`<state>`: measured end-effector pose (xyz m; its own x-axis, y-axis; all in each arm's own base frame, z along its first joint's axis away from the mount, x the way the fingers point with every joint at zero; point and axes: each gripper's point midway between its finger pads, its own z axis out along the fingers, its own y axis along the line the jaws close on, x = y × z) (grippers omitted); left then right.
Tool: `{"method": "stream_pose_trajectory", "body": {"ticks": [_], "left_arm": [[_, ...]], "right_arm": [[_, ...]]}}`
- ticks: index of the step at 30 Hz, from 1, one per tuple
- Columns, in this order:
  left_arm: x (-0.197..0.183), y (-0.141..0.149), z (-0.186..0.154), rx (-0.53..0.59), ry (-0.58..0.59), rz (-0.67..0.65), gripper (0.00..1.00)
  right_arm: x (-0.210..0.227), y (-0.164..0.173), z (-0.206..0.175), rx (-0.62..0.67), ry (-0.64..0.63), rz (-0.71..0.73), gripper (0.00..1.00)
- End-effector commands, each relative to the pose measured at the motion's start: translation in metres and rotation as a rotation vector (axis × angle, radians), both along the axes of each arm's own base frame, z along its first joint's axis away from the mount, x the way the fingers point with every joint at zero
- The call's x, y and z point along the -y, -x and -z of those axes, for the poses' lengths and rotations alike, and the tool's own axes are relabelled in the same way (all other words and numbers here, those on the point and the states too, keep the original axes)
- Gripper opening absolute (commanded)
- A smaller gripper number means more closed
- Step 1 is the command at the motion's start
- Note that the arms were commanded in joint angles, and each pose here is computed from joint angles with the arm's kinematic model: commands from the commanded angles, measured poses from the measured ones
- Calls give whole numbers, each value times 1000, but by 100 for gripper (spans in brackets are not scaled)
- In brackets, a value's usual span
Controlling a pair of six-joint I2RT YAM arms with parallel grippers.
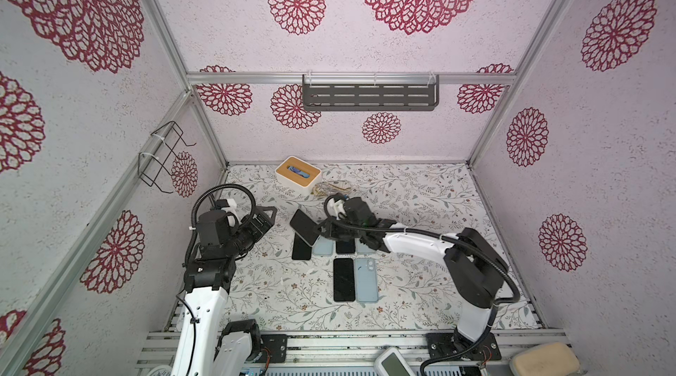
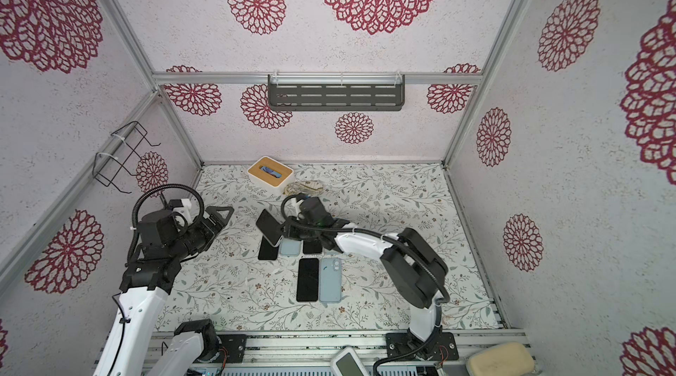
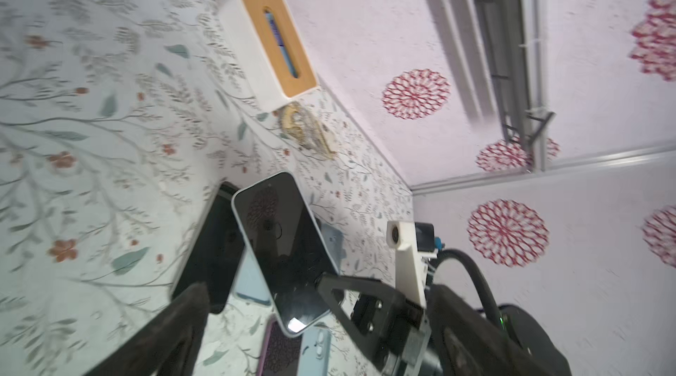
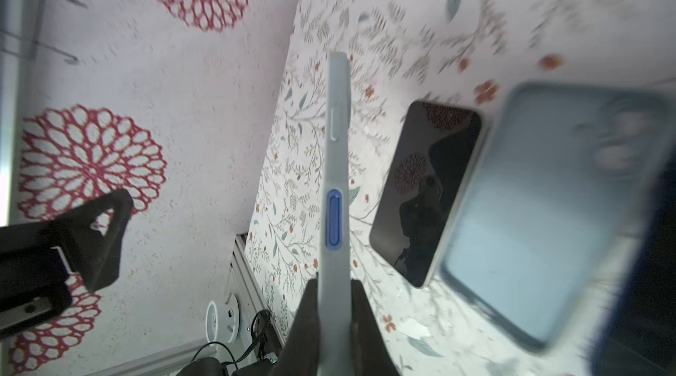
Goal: Take the phone out of the phone case
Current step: Pass the phone.
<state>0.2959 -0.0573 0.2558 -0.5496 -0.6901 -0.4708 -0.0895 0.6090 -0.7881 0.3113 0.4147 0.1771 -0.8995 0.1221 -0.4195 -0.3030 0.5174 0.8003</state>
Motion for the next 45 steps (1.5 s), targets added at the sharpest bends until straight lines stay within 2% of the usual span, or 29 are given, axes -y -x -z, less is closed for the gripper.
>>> {"method": "stream_pose_trajectory", "body": {"ticks": [1,7,11,20,29,41,45], "left_arm": [[31,-15,-20,116,102,102,97],[79,-38,-42,260,389,232,97],[105,-45,-58,319,467,306,97],[124,-61,-67,392,620,377,98],[137,-73,-57,395,668,398,73],[147,-73,-60,403,683,426,10],[146,-70,-66,400,657,413,1]], "right_arm": [[32,-10,-96,224,-188,10,0],[72,-5,-151,360,-313,8,0],[79,9,-176,404,-395,-34,0],[85,23,-188,386,-516,-59,0],[86,29,-192,372,-567,-73,0],[86,29,-182,360,-544,-74,0],[85,28,-178,367,-518,-70,0]]}}
